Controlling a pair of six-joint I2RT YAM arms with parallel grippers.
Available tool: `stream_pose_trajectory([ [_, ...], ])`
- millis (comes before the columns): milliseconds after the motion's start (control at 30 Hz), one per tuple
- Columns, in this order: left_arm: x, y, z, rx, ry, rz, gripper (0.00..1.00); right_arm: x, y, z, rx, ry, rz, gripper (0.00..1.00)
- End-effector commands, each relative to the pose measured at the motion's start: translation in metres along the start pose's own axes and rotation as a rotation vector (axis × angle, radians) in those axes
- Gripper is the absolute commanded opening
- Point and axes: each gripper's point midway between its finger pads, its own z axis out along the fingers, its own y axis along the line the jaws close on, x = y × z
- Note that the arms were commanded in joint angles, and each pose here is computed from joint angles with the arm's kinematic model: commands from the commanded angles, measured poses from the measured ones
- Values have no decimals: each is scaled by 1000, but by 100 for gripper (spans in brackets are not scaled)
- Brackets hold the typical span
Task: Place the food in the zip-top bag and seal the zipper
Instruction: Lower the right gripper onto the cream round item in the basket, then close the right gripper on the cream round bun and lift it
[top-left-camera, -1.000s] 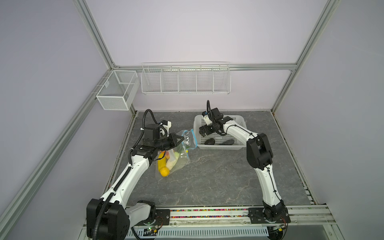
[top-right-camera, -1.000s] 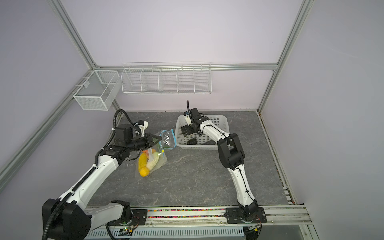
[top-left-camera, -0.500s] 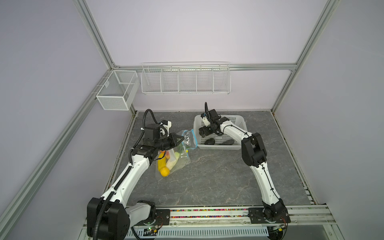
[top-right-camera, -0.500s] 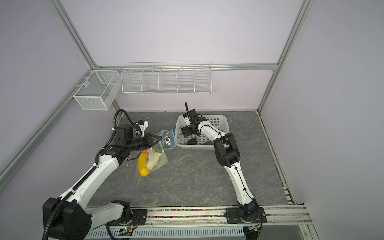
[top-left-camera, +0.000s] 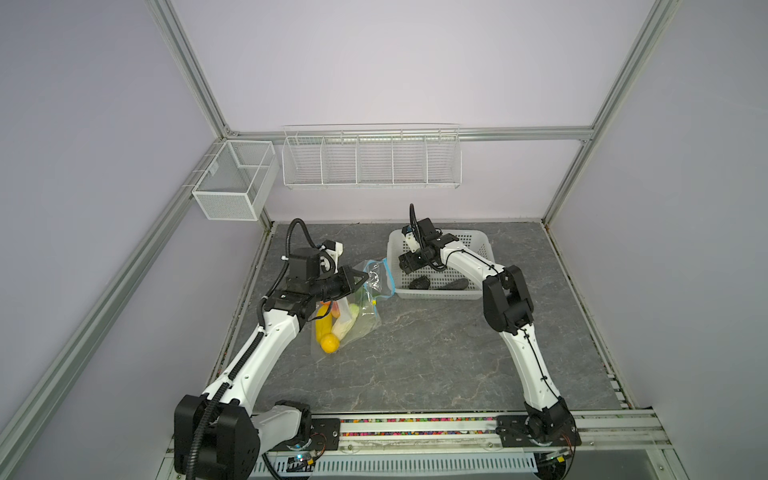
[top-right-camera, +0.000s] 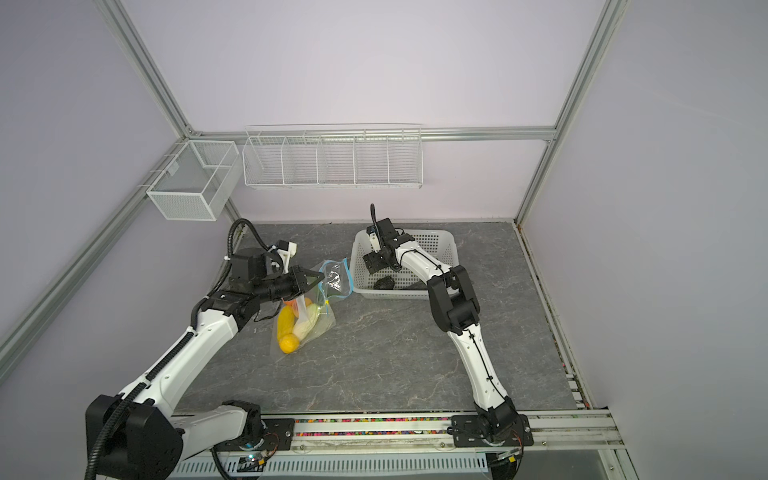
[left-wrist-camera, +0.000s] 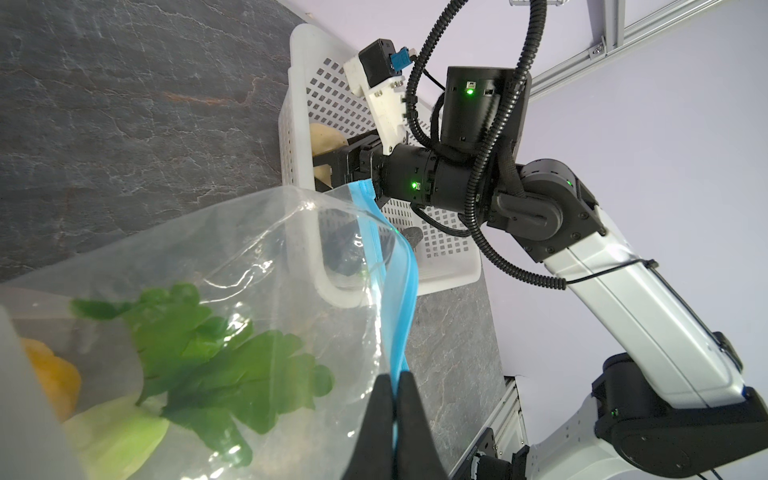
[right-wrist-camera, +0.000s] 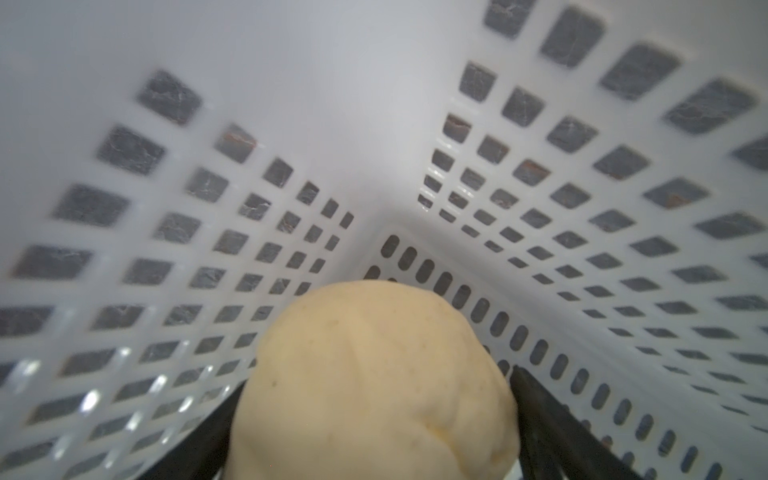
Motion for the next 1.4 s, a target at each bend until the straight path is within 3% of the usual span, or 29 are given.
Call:
stream_pose_trajectory([
  [0,0,4,1,-1,-10,6,0,-10,-9,-9,23,-29,4,77],
  [1367,5,13,11,6,15,-34,0,-7,-14,-63,30,-135,75,64],
])
